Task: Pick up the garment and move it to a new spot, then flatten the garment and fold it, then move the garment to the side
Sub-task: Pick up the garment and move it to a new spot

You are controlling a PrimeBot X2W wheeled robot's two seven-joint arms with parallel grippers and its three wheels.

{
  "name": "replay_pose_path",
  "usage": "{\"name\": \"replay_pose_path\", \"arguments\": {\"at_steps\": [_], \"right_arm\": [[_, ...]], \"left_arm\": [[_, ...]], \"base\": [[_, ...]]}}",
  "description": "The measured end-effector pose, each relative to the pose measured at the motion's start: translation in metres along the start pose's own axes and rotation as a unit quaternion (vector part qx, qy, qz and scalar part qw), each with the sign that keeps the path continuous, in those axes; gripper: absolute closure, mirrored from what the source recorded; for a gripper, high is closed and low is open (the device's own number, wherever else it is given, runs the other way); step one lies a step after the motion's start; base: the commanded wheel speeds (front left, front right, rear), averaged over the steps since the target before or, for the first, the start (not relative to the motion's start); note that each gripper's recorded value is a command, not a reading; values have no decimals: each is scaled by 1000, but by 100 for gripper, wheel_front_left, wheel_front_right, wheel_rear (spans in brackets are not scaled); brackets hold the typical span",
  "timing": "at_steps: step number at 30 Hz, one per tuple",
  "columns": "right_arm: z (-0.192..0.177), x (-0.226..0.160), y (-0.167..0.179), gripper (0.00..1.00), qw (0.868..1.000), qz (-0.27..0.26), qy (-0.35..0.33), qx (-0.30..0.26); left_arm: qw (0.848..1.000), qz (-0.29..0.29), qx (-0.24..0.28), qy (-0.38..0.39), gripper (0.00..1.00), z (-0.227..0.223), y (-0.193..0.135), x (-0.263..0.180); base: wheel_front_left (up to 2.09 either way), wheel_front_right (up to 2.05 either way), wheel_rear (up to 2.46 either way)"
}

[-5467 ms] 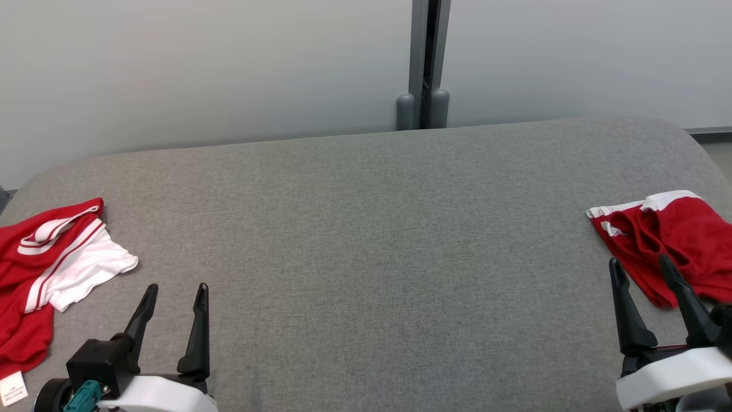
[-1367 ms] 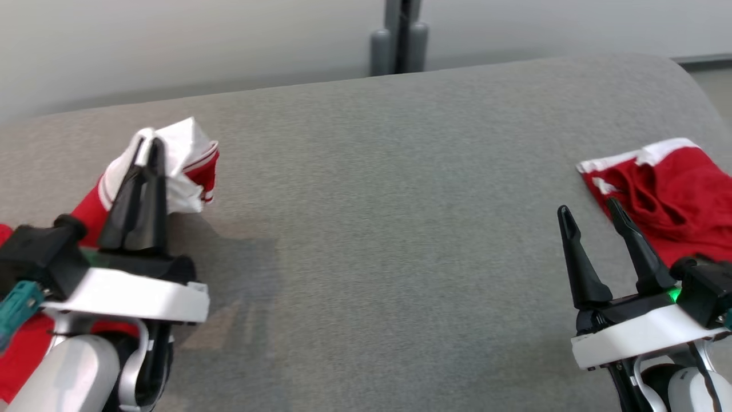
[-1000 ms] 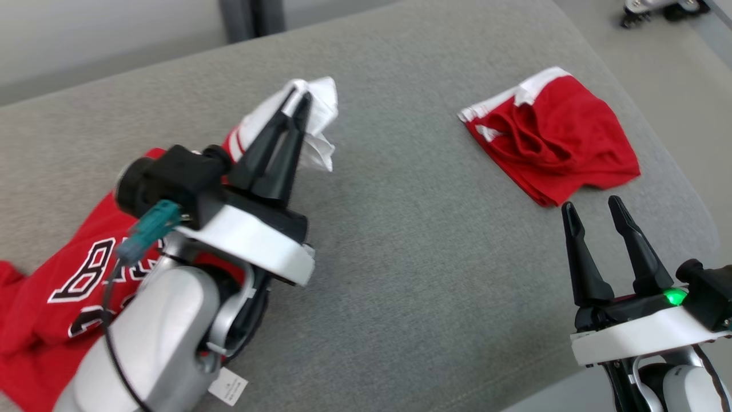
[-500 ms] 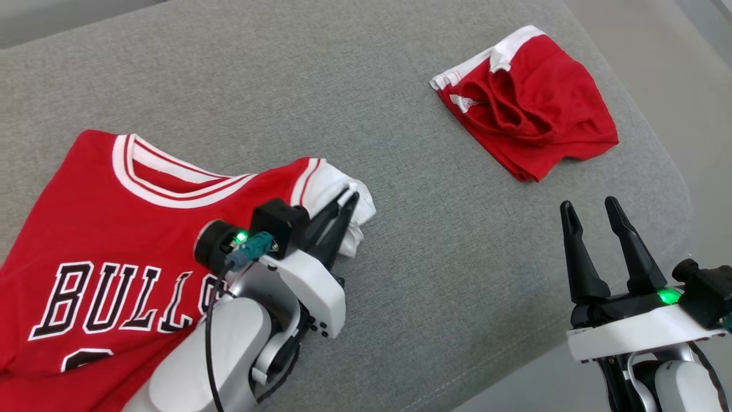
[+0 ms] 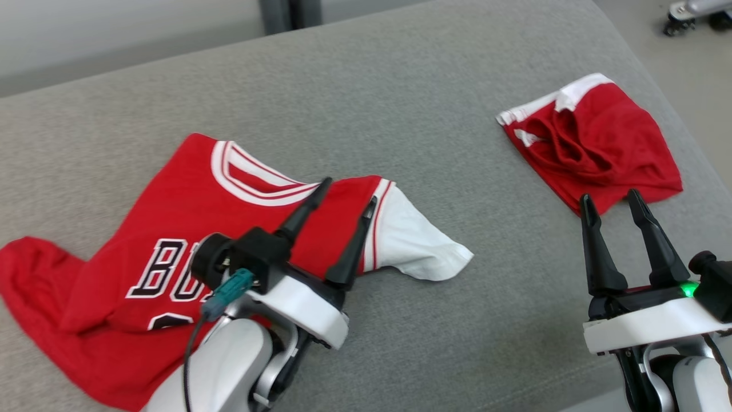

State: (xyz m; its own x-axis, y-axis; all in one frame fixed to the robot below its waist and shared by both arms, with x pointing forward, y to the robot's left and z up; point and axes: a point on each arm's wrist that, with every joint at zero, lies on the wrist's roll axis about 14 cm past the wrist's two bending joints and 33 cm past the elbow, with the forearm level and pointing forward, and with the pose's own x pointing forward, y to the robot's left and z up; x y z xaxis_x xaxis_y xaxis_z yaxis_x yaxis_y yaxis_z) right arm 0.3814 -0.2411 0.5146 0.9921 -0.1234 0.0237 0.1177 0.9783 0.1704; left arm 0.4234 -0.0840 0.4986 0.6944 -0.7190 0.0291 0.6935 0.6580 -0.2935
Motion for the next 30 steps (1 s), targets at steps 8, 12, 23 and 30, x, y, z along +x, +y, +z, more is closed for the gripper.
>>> {"name": "replay_pose_path", "arguments": {"at_steps": [8,12,23,30], "right_arm": [[12,9,28,0,999,42,-10,-6],[15,13,41,0,998,61,-12,-7],[21,17,66,0,995,97,-17,-19],[21,7,69,0,994,104,-14,-21]], "left_arm": [[982,159,47,-85,0,58,80,-53],[964,235,66,-108,0,79,117,-92],[918,361,101,-126,0,102,162,-188],[918,364,89,-126,0,99,150,-217]], "base": [[0,0,0],[0,0,0],[0,0,0],[0,0,0]]}}
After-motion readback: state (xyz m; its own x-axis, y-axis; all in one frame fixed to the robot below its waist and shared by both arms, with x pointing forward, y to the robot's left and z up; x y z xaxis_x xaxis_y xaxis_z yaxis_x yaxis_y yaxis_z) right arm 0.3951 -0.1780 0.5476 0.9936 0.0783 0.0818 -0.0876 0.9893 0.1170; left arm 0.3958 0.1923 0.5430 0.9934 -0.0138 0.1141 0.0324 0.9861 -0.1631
